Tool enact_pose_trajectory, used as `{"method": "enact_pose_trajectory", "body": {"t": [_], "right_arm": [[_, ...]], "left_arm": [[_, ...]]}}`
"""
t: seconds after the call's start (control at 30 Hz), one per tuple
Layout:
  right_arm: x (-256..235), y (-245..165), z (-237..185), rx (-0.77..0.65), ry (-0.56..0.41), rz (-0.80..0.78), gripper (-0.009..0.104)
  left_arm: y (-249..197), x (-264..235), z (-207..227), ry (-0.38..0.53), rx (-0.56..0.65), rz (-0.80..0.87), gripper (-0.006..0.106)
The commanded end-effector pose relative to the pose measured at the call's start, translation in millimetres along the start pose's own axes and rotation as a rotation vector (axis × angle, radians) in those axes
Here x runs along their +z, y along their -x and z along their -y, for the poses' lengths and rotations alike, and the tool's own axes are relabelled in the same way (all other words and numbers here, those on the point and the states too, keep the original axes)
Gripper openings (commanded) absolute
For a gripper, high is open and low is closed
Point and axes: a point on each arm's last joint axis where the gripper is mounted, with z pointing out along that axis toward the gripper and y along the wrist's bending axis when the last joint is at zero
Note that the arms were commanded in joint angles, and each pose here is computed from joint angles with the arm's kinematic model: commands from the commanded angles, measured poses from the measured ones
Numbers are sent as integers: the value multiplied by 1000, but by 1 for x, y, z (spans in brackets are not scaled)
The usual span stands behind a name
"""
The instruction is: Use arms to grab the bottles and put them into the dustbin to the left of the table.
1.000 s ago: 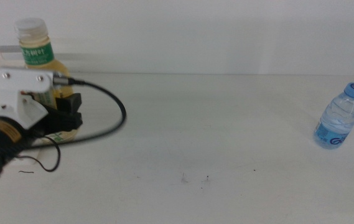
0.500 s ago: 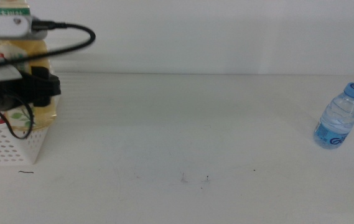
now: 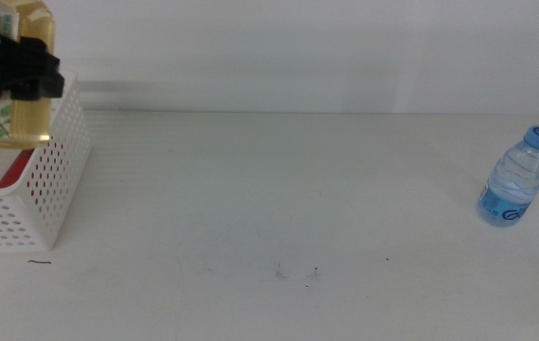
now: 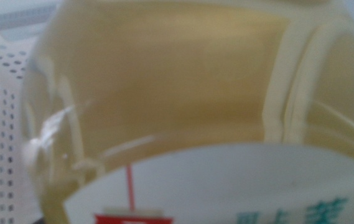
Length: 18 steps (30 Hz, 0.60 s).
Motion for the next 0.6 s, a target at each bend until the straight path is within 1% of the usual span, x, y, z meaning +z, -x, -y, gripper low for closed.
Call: {"method": "enact_pose_trajectory", "body": {"t": [0.0,0.13,0.2,0.33,0.57], "right_arm": [[0,0,0,-15,-7,8,93],[0,0,0,-15,-7,8,93],[0,0,0,-15,-7,8,93],[0,0,0,-15,-7,8,93],[0,0,0,-15,-7,8,93]], "left_arm": [[19,-5,-9,12,7,44,26],[38,4,-26,17,20,-21,26],[44,10,-34,3,21,-73,26],[56,26,-56,-15,-20,-137,26],[55,63,-101,20,-76,-212,26]]}}
